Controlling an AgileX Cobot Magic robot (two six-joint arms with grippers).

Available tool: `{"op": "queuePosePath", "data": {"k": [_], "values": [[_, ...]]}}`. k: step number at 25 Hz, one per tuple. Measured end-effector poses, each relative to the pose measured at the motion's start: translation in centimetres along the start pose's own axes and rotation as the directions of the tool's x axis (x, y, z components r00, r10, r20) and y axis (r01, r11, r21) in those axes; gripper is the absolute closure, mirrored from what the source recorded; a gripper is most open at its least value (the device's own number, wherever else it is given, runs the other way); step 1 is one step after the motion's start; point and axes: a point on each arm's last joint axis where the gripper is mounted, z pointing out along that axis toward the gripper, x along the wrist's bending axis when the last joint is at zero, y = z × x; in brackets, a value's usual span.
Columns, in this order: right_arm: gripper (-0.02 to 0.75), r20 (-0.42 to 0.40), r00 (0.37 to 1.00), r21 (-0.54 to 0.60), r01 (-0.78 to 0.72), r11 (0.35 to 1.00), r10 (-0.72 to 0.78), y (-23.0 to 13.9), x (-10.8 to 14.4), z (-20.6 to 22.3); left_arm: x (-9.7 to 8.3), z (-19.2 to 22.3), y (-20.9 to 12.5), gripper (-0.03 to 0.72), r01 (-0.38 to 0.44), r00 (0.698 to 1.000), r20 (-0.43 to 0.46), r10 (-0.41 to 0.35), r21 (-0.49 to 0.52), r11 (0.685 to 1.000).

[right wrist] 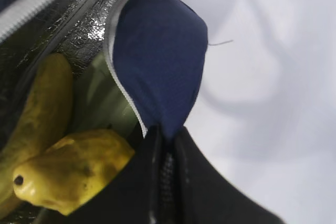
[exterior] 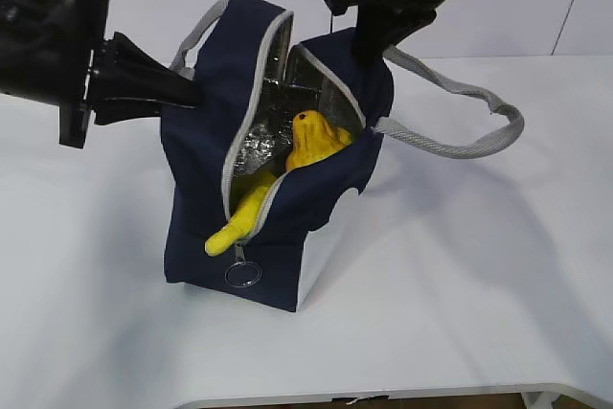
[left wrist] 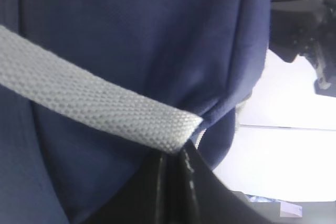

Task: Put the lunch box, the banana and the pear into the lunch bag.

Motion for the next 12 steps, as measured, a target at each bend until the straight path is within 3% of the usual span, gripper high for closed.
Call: {"op": "queuePosePath", "data": {"k": [7, 12], "values": [[0.685, -0.058, 0.998, 0.026, -0.025, 0.999, 0.027, 0.6, 0.0, 2.8, 1.7, 0.7, 0.9, 0.69, 0.038, 0.998, -0.045, -0.04, -0.049, 0.998], [0.547, -0.08, 0.996, -0.035, -0.03, 0.999, 0.027, 1.5, 0.2, 1.9, 1.7, 0.7, 1.0, 0.582, 0.034, 0.998, -0.05, -0.037, -0.057, 0.998]]}}
